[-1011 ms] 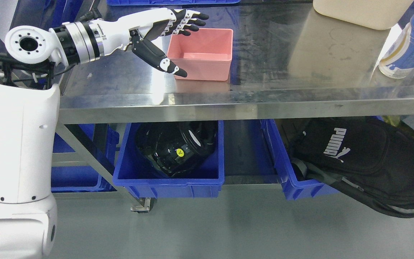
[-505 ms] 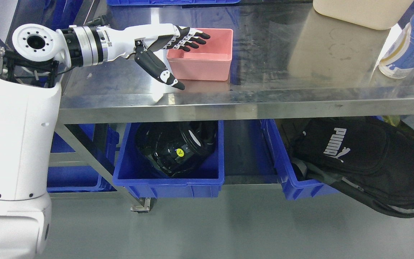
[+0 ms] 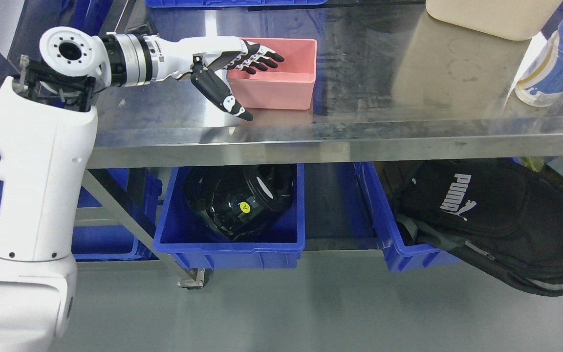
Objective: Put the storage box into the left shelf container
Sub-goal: 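Hook the left hand fingers over the near rim of the pink box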
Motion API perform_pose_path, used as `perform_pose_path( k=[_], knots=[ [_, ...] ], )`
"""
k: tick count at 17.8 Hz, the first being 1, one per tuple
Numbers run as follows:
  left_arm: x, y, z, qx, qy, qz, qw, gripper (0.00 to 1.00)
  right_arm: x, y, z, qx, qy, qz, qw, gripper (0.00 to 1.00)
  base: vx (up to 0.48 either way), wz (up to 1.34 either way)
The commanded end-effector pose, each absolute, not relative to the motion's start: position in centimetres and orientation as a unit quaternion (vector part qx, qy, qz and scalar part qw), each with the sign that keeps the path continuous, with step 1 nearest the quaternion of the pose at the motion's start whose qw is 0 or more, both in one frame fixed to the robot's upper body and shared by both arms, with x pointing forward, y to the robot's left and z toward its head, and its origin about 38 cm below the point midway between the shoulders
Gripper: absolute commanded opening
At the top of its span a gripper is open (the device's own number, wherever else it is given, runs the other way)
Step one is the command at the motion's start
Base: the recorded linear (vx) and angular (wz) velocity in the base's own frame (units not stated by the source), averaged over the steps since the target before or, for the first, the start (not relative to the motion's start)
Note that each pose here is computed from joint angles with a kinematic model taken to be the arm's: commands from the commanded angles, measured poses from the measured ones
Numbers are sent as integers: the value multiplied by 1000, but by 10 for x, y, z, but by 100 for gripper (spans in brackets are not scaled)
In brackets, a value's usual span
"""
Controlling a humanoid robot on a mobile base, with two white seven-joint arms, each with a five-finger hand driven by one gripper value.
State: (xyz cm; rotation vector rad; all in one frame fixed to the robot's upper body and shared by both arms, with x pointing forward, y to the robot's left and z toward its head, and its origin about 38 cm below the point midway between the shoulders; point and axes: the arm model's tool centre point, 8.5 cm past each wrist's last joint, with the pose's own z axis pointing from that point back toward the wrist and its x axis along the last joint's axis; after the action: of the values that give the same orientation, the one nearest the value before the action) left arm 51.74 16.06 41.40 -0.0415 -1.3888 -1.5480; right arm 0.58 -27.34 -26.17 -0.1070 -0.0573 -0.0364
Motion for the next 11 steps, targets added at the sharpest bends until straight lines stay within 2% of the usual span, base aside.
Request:
perform_pose_path(
  k=[1,4,5,7,10,11],
  knots=[
    [535,130,383,-27,-533,-655,535,88,24,-285,-260,-62,-46,-17,997,99,0,0],
    [545,126,387,-18,-523,-653,548,81,24,-285,-260,-62,-46,-17,997,99,0,0],
    [545,124,388,-22,-526,-651,547,75,24,-285,-260,-62,-46,-17,997,99,0,0],
    [545,116,389,-41,-536,-642,546,58,24,-285,-260,-62,-46,-17,997,99,0,0],
    [545,116,399,-65,-563,-621,541,25,24,-285,-260,-62,-46,-17,997,99,-1,12],
    [545,116,398,-65,-564,-622,540,20,24,-285,-260,-62,-46,-17,997,99,-8,65]
  ],
)
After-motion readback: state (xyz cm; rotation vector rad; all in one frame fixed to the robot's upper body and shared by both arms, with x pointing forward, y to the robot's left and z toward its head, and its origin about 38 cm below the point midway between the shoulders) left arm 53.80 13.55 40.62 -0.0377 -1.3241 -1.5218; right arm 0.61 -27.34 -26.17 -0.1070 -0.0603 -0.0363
